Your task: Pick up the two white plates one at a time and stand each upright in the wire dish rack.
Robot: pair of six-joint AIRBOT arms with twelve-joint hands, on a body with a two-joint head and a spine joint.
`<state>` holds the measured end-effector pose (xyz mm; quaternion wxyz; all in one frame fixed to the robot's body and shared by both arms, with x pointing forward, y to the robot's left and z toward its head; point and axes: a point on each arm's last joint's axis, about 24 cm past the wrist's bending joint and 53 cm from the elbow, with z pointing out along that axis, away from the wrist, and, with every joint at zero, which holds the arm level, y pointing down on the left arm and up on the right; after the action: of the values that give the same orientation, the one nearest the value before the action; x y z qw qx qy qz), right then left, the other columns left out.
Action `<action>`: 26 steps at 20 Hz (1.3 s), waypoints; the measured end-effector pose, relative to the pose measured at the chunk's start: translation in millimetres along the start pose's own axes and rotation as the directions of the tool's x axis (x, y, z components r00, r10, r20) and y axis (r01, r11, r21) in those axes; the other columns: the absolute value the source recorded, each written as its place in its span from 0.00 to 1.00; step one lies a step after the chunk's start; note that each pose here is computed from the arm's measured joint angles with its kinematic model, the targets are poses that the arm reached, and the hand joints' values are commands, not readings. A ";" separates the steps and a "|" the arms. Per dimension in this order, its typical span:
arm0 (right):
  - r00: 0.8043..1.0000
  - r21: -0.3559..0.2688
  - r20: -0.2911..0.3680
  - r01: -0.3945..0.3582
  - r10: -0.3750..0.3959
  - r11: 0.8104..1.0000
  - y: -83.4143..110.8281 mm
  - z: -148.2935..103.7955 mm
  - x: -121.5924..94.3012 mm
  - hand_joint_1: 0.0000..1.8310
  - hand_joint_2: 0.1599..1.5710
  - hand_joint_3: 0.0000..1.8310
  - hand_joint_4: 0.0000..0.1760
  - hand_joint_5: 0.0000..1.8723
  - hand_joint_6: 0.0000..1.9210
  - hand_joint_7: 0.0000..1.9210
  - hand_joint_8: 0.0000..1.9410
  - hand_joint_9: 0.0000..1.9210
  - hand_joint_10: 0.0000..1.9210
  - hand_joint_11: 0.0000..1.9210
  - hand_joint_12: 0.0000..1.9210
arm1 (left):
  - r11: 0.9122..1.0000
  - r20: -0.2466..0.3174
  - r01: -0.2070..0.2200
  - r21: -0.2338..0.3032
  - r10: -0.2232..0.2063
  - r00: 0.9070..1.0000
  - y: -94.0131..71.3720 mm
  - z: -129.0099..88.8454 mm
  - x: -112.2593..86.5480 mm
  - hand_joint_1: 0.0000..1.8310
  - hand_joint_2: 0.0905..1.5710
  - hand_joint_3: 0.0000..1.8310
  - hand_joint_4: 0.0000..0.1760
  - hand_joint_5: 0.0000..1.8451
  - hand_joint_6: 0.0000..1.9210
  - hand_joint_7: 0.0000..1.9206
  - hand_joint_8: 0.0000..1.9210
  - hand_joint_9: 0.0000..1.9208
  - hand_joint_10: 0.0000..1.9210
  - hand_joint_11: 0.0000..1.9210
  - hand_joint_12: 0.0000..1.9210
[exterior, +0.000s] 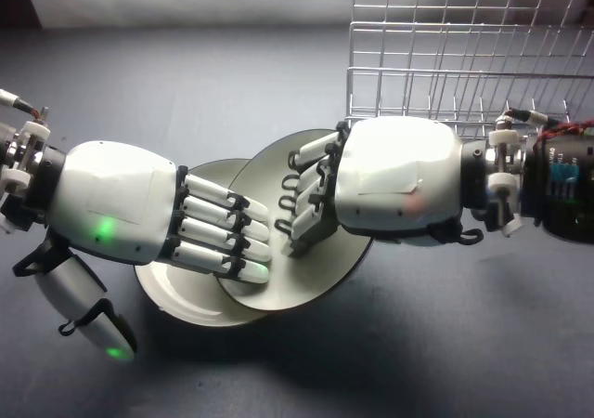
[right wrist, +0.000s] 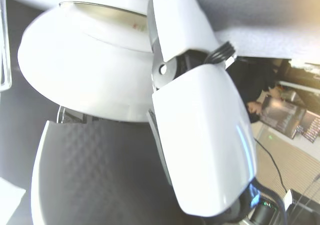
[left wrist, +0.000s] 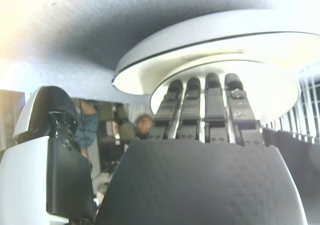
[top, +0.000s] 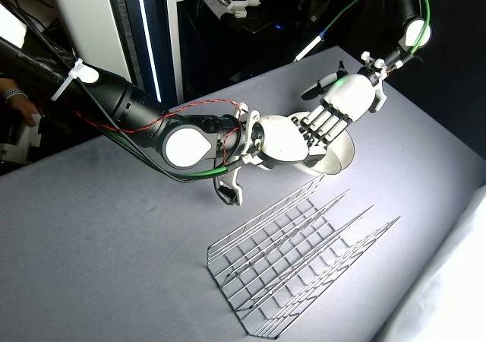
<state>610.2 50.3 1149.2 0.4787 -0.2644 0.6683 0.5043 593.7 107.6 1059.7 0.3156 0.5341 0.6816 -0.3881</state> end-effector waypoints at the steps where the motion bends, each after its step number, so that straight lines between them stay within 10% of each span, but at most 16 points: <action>1: 1.000 -0.003 0.001 -0.001 0.001 1.000 0.7 0.0 -0.3 0.76 0.68 0.00 0.00 0.43 0.58 0.50 0.49 0.50 0.61 0.43 0.71 | 1.000 0.000 0.000 -0.002 0.000 1.000 0.6 -0.7 0.1 0.00 0.67 0.00 0.00 0.00 0.00 0.00 0.00 0.00 0.00 0.00 0.00; 12: 1.000 -0.045 0.025 0.001 0.000 0.999 11.0 -0.2 -5.9 0.75 0.68 0.00 0.00 0.46 0.56 0.51 0.51 0.50 0.60 0.46 0.66 | 0.995 0.029 0.076 -0.061 -0.075 0.997 -7.6 -42.8 -7.6 0.00 0.67 0.00 0.00 0.00 0.00 0.00 0.00 0.00 0.00 0.00 0.00; 18: 0.999 -0.064 0.049 0.008 -0.005 0.998 20.9 -8.0 -20.6 0.75 0.67 0.00 0.00 0.46 0.56 0.52 0.48 0.51 0.59 0.47 0.64 | 0.982 0.142 0.138 -0.132 -0.119 0.983 -15.7 -87.9 -42.2 0.00 0.67 0.00 0.00 0.00 0.00 0.00 0.00 0.00 0.00 0.00 0.00; 26: 0.995 -0.060 0.097 -0.010 0.016 0.998 42.2 -24.1 -53.9 0.75 0.67 0.00 0.00 0.46 0.56 0.53 0.46 0.51 0.59 0.47 0.64 | 0.912 0.252 0.287 -0.292 -0.216 0.943 0.1 -147.7 -49.7 0.00 0.67 0.00 0.00 0.00 0.00 0.00 0.00 0.00 0.00 0.00 0.00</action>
<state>587.6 35.8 1216.6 0.4993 -0.2494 0.6307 0.5392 602.9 211.5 1175.4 0.4177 0.3372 0.7615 -0.3634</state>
